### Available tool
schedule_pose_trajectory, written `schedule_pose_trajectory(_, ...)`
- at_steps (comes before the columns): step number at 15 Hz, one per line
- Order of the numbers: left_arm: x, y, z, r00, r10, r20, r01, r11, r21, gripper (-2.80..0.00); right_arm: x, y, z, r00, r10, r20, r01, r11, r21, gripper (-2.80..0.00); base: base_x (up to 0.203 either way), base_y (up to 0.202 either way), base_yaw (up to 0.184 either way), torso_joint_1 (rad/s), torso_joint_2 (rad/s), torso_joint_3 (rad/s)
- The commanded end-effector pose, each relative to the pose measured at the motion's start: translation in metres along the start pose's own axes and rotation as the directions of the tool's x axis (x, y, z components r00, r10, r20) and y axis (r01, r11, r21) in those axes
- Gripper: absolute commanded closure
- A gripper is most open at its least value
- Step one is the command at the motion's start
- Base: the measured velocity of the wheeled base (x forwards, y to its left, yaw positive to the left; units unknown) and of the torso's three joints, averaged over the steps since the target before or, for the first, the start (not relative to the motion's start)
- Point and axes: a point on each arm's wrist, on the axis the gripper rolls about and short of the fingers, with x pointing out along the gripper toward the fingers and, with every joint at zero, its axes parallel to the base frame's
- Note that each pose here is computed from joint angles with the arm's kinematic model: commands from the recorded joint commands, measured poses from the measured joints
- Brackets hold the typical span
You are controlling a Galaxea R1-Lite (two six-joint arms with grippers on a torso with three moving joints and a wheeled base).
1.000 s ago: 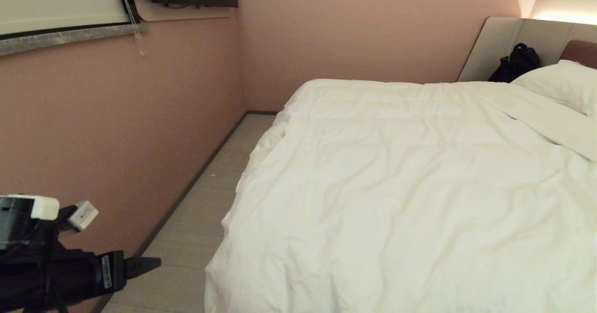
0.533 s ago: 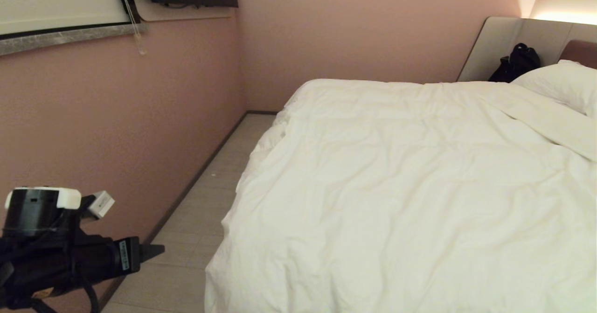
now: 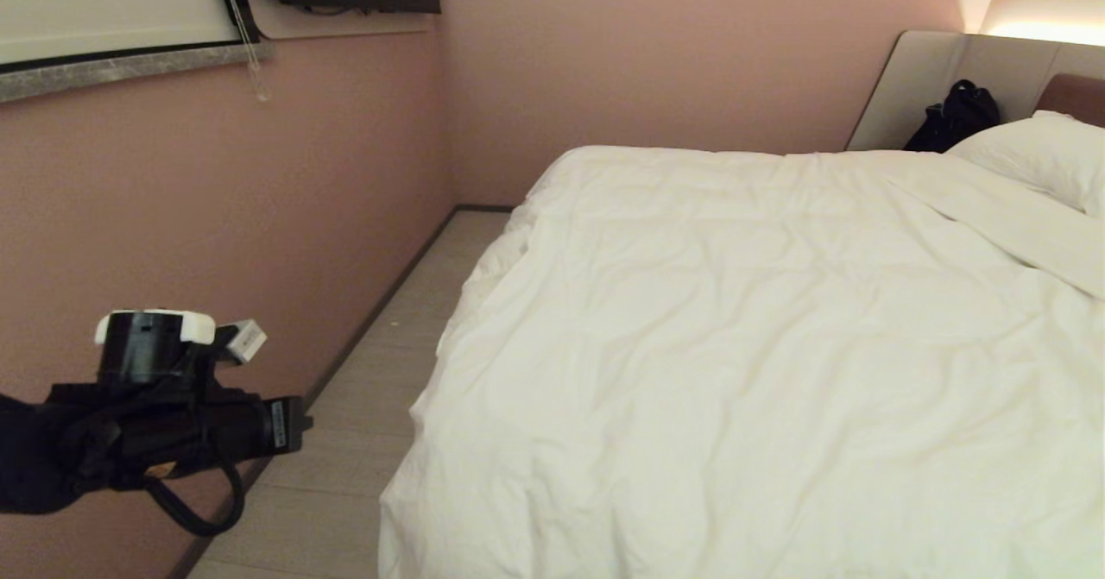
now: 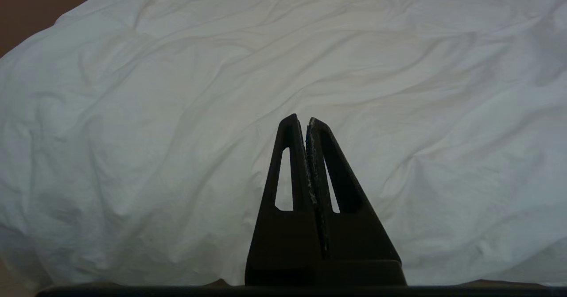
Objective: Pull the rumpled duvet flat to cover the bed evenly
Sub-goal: Flatten the corners of the folded blanket
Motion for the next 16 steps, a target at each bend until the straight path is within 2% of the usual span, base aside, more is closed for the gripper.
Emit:
schedule_pose_trajectory(1, 0.028, 0.005, 0.005, 0.999, -0.014, -0.036, 0.014, 1.0, -0.006, 0.0, 0.0, 0.0, 0.0, 1.0, 0.0, 0.0, 0.0, 1.0, 0.0, 0.0, 0.0, 0.0, 0.0, 0.0, 0.0, 0.0)
schedule_pose_trajectory(3, 0.035, -0.002, 0.012, 0.997, -0.073, -0.027, 0.073, 0.997, 0.015, 0.0, 0.0, 0.0, 0.0, 1.0, 0.001, 0.0, -0.001, 1.0, 0.0, 0.0, 0.0, 0.0, 0.0, 0.0, 0.0, 0.0)
schedule_pose_trajectory(6, 0.053, -0.011, 0.021, 0.994, -0.106, -0.03, 0.107, 0.993, 0.047, 0.0, 0.0, 0.0, 0.0, 1.0, 0.001, 0.0, -0.001, 1.0, 0.0, 0.0, 0.0, 0.0, 0.0, 0.0, 0.0, 0.0)
schedule_pose_trajectory(8, 0.066, -0.017, 0.019, 0.991, -0.121, -0.052, 0.125, 0.989, 0.074, 0.0, 0.0, 0.0, 0.0, 1.0, 0.001, 0.0, -0.001, 1.0, 0.0, 0.0, 0.0, 0.0, 0.0, 0.0, 0.0, 0.0)
schedule_pose_trajectory(12, 0.084, -0.025, 0.021, 0.988, -0.139, -0.071, 0.145, 0.985, 0.089, 0.0, 0.0, 0.0, 0.0, 1.0, 0.001, 0.001, -0.001, 1.0, 0.0, 0.0, 0.0, 0.0, 0.0, 0.0, 0.0, 0.0)
schedule_pose_trajectory(16, 0.077, -0.026, 0.023, 0.988, -0.144, -0.063, 0.149, 0.985, 0.089, 0.0, 0.0, 0.0, 0.0, 1.0, 0.001, 0.0, -0.001, 1.0, 0.0, 0.0, 0.0, 0.0, 0.0, 0.0, 0.0, 0.0)
